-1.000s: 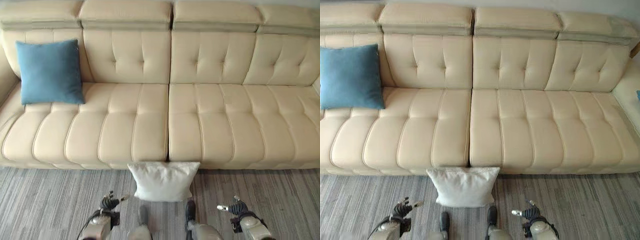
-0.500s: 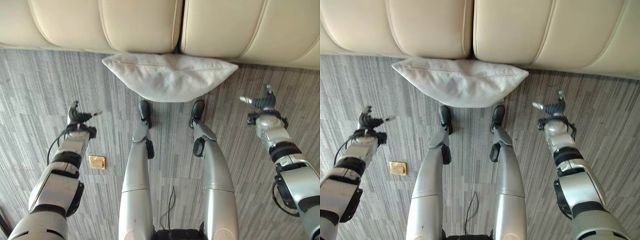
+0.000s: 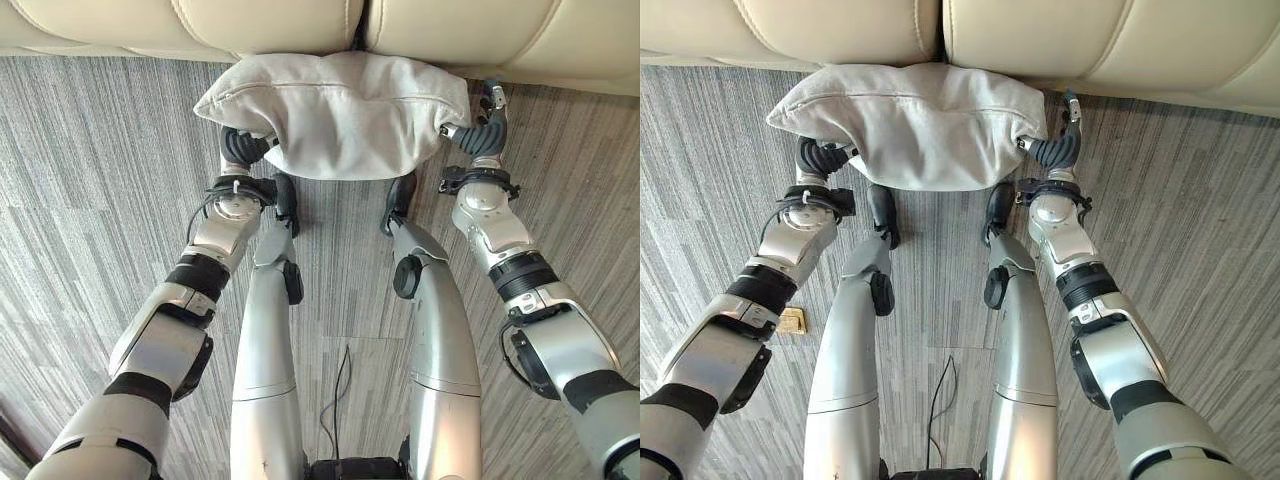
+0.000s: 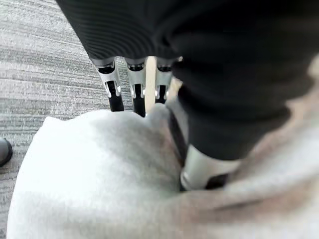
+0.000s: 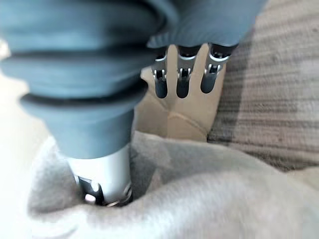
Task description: Pick up all the scattered cushions and arrange them neatly on the sofa.
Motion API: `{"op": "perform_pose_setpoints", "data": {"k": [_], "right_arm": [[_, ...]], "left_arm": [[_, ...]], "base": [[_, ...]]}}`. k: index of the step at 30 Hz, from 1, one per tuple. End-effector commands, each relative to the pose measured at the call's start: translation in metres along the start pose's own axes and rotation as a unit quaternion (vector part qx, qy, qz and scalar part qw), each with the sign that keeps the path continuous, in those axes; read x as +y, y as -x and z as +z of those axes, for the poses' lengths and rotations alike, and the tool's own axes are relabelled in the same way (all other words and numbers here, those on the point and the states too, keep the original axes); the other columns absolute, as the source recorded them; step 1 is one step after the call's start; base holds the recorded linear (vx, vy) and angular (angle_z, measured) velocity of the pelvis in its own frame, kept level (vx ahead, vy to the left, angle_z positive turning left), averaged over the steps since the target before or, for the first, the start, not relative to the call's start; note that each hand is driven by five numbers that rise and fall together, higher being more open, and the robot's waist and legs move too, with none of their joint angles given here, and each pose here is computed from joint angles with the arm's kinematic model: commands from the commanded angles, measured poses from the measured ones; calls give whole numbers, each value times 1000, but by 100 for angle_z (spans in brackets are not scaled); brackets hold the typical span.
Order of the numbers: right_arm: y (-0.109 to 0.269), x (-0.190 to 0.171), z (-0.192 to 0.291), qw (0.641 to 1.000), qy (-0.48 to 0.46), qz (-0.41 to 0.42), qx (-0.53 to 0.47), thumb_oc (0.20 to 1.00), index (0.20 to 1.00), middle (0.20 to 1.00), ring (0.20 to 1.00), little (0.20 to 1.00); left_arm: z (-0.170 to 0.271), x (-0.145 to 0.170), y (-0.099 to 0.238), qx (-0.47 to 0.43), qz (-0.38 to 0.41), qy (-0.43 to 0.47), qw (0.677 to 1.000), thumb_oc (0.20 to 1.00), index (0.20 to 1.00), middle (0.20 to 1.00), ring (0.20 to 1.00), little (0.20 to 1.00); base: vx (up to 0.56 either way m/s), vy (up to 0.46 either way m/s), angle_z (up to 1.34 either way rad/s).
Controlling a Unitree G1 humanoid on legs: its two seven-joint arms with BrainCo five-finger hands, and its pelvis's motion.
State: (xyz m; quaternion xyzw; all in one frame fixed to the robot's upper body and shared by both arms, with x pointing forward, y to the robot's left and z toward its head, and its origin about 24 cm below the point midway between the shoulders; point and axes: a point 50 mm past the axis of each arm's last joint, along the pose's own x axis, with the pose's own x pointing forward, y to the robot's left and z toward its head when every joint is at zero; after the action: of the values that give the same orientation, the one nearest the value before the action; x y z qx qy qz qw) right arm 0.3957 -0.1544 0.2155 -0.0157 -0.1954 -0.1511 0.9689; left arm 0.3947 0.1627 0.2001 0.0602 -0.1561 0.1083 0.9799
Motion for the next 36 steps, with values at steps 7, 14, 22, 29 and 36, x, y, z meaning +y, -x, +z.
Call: {"op": "perform_pose_setpoints", "data": {"k": [7, 14, 22, 29, 36], "right_arm": [[42, 49, -11, 978, -174, 119, 14, 200, 200, 200, 200, 200], [53, 45, -10, 964, -233, 124, 4, 200, 200, 200, 200, 200], [83, 24, -25, 972, -186, 144, -1, 200, 200, 200, 200, 200], [134, -16, -73, 981, -100, 146, 77, 200, 200, 200, 200, 200], [161, -36, -95, 978, -80, 140, 134, 200, 200, 200, 200, 200]], "left_arm": [[0, -82, 45, -7, -141, 142, 980, 200, 200, 200, 200, 200], [5, -80, 51, -26, -145, 163, 976, 200, 200, 200, 200, 200], [4, -56, 74, -70, -140, 149, 976, 200, 200, 200, 200, 200], [-48, -22, 120, 7, -124, 129, 984, 200, 200, 200, 200, 200], [-84, 4, 152, 84, -91, 117, 985, 200, 200, 200, 200, 200]], "base": [[6, -1, -3], [-21, 10, -2], [-55, 27, 1], [108, 38, 0], [160, 87, -2]]}}
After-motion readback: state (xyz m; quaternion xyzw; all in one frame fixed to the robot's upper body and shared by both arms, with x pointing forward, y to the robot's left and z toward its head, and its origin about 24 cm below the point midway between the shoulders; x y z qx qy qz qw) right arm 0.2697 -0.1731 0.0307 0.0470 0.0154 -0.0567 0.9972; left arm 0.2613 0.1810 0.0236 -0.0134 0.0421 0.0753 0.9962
